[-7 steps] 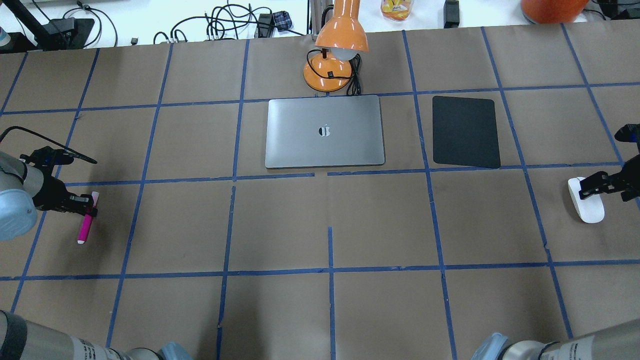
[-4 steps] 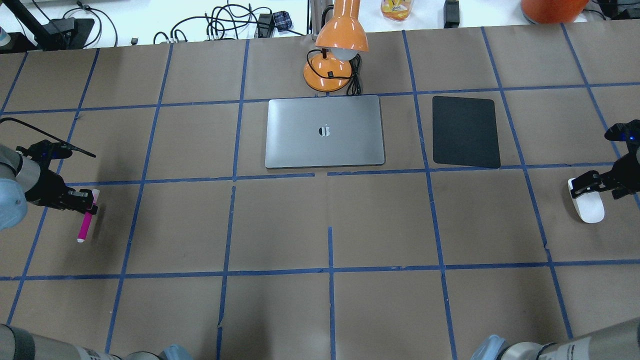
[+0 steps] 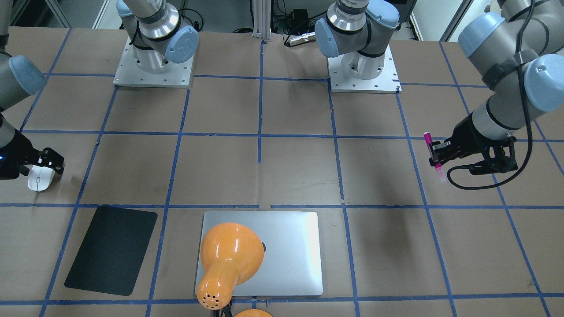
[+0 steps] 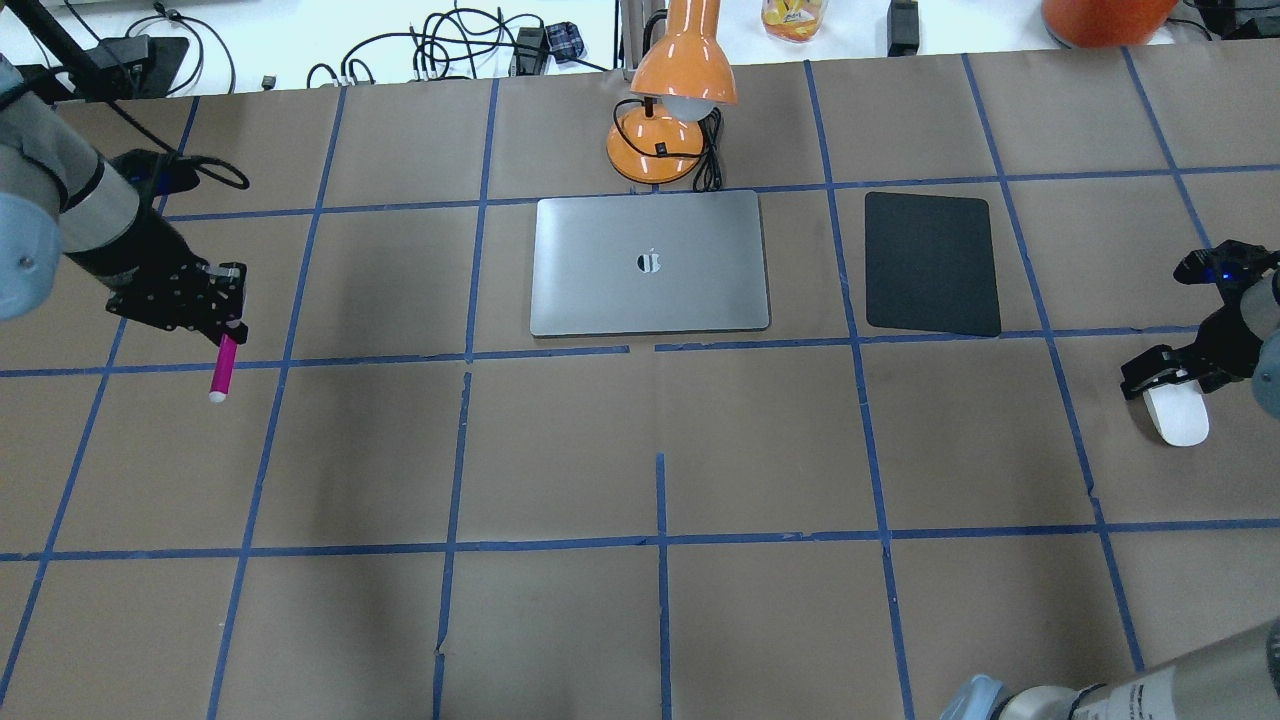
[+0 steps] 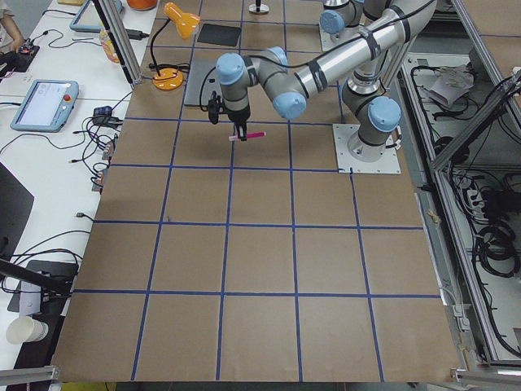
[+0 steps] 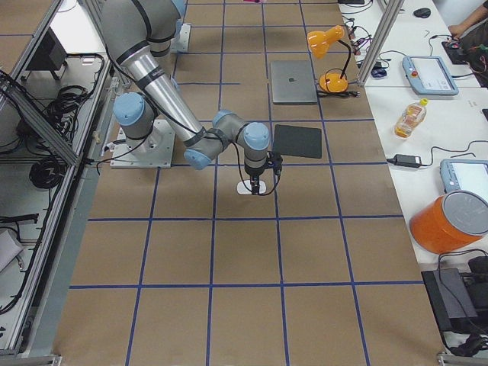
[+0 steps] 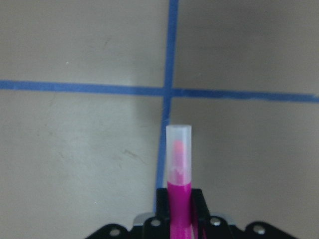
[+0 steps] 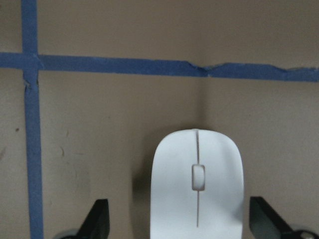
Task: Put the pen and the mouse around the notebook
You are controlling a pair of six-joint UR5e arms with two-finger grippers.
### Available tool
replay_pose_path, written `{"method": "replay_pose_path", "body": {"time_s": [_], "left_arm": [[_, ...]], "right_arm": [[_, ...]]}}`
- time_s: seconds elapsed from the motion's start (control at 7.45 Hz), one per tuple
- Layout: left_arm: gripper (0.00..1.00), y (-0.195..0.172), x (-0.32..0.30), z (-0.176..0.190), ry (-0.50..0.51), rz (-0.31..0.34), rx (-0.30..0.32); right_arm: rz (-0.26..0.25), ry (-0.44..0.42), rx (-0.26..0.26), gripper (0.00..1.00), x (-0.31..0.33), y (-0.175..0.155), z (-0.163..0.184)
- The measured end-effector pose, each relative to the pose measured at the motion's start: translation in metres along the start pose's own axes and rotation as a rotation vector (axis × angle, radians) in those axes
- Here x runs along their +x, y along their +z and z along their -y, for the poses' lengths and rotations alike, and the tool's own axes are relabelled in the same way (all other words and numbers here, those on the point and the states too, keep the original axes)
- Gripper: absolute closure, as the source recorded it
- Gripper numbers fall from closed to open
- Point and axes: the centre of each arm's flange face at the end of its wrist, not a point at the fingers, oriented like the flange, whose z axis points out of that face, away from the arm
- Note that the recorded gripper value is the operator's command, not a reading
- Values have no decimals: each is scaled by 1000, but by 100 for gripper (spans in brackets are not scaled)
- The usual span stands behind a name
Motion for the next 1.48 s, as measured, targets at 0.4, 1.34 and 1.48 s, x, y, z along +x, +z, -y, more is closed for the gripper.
{"method": "replay_pose_path", "body": {"time_s": [0.4, 1.34, 1.48], "left_arm": [[100, -28, 147, -19, -357, -1, 0], [100, 174, 357, -93, -981, 39, -103], [100, 192, 363, -98, -1028, 57, -110]], "right_arm": [[5, -14, -9, 0, 2, 6, -2], [8, -5, -33, 27, 6, 15, -2], [6, -3, -36, 51, 7, 16, -3]]}}
